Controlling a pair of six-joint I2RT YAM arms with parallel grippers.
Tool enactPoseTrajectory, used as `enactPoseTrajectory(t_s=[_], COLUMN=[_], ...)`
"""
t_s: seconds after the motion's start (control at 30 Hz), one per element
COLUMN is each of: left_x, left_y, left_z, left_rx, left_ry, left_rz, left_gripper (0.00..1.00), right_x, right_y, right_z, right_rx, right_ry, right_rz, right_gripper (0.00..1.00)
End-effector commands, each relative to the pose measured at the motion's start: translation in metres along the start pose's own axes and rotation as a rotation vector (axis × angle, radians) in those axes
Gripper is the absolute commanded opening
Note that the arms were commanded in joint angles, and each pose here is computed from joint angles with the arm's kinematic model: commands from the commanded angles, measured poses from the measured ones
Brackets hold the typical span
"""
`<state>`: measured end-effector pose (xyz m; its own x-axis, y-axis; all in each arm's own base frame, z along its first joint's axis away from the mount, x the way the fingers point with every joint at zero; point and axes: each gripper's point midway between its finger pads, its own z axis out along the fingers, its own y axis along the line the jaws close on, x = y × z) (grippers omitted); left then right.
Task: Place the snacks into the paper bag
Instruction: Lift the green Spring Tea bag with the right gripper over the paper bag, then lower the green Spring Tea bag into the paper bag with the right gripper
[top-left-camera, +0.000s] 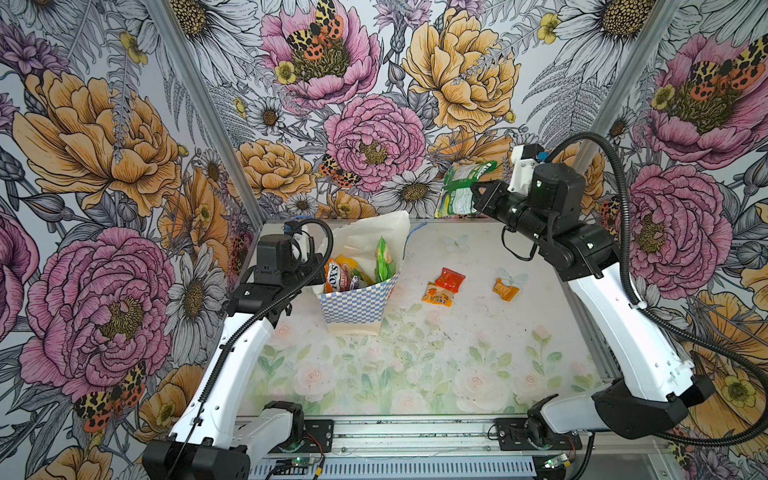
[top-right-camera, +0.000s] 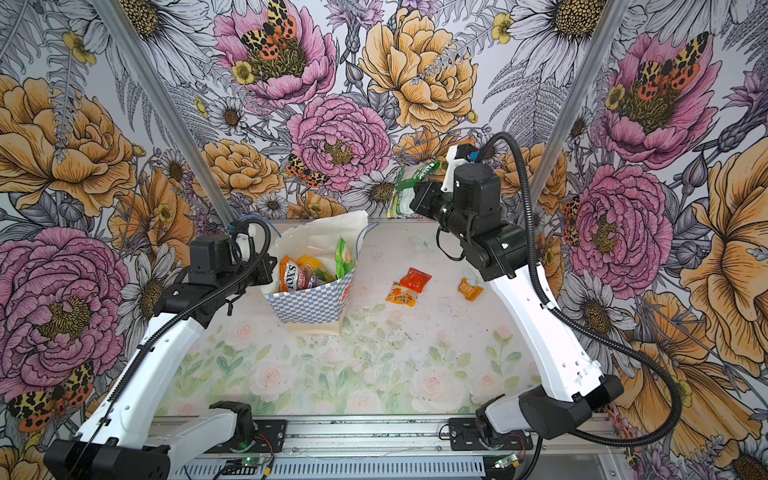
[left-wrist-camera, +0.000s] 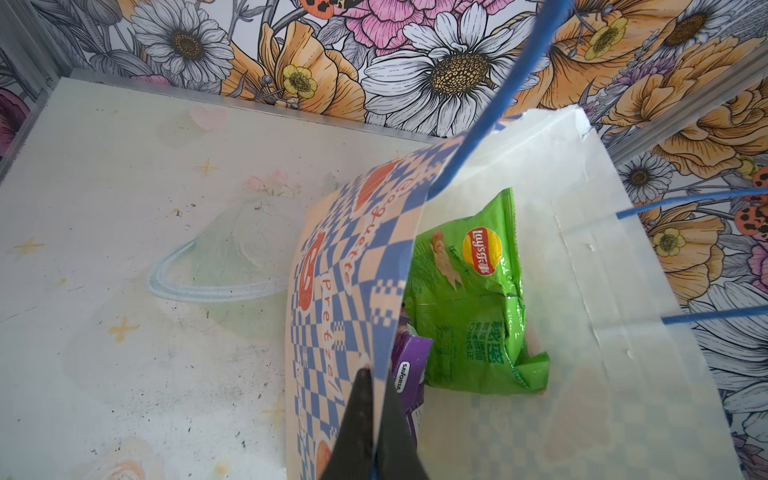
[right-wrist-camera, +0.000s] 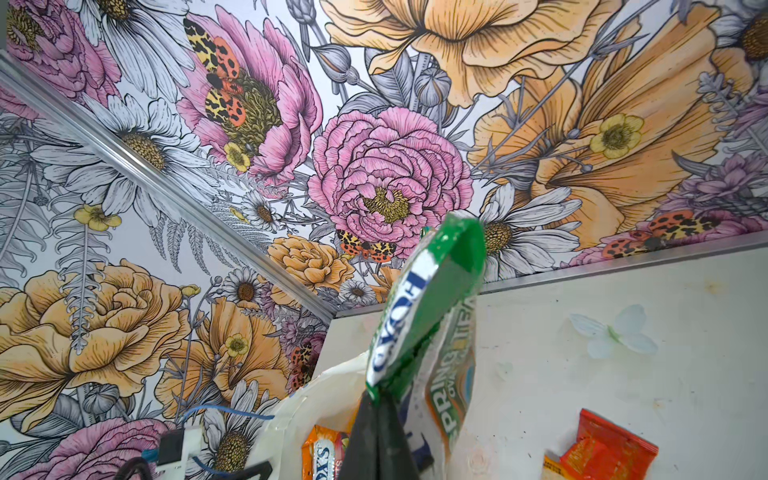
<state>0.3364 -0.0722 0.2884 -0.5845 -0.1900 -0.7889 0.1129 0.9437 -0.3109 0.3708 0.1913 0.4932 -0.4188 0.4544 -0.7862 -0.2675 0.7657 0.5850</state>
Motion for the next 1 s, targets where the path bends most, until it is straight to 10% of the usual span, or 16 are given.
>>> enactPoseTrajectory(t_s=[0.0, 0.97], left_x=[-0.025, -0.023], left_y=[-0.014, -0.014], left_z=[-0.012, -0.010], left_rx=[0.048, 0.047], left_ry=[-0.102, -0.096], left_rz=[0.017, 0.019], left_gripper=[0.00, 0.00], right_x=[-0.014, 0.139], right_y=[0.024, 0.104], right_z=[-0.001, 0.041], right_rx=[-0.058, -0.133], right_ry=[-0.032, 0.349], right_rz=[-0.028, -0.127], right_gripper=[0.00, 0.00])
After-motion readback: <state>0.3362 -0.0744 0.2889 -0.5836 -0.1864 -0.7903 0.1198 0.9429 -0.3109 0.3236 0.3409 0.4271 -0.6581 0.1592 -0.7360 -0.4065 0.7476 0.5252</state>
